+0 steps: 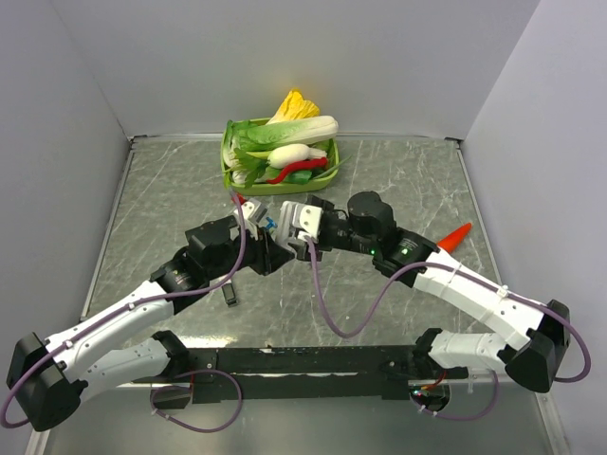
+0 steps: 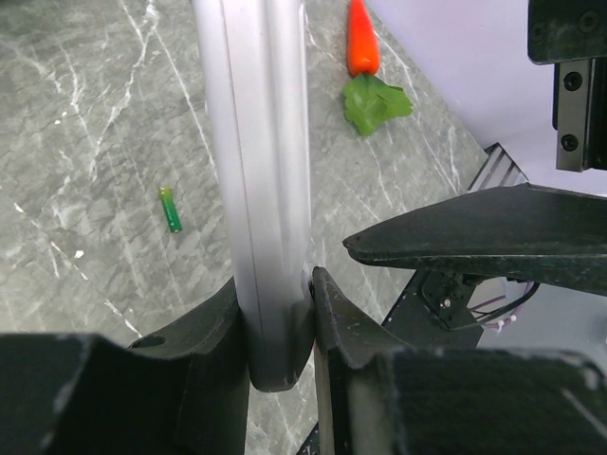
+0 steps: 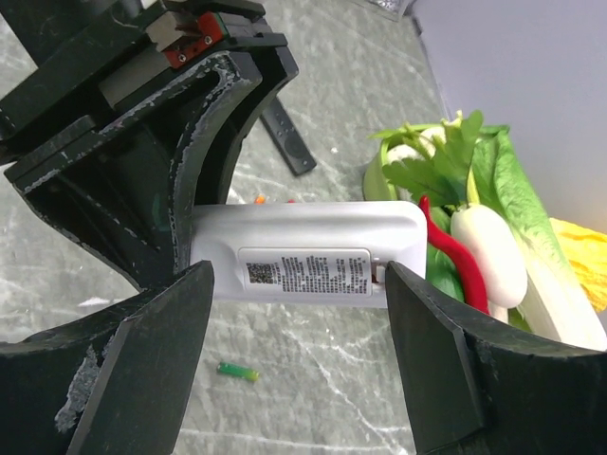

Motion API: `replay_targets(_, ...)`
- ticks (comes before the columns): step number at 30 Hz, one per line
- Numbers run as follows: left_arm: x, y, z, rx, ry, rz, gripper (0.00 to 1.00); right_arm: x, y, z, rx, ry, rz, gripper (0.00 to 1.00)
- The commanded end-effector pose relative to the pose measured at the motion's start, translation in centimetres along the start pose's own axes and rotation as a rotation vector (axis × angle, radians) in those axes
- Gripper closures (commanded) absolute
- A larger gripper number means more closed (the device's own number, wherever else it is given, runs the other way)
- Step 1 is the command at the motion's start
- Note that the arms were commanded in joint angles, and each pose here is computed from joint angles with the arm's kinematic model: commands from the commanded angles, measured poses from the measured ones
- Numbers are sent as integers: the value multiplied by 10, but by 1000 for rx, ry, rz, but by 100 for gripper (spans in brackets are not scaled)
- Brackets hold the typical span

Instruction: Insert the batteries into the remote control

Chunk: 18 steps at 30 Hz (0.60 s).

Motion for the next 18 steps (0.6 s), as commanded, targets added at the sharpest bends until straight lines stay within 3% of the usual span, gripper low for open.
replay_targets(1, 33, -11, -40, -165, 88, -104, 99, -4, 5, 5, 77, 25, 62, 21)
replay_targets(9, 40, -15, -47, -190, 104, -141, 99, -11, 14, 33, 269, 100, 80, 33)
replay_targets(18, 45, -19, -52, -199, 118, -176, 99, -4, 25, 55, 361, 128, 47, 46)
Point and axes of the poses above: each gripper's point midway between its finger pads, its own y axis out along the fingers, its own z axis along the line the jaws close on, x = y × z, the point moved 6 cm from there along -y, back along the fingers, and after that the axes turned 10 degrees about -y, right-handed, at the moved point
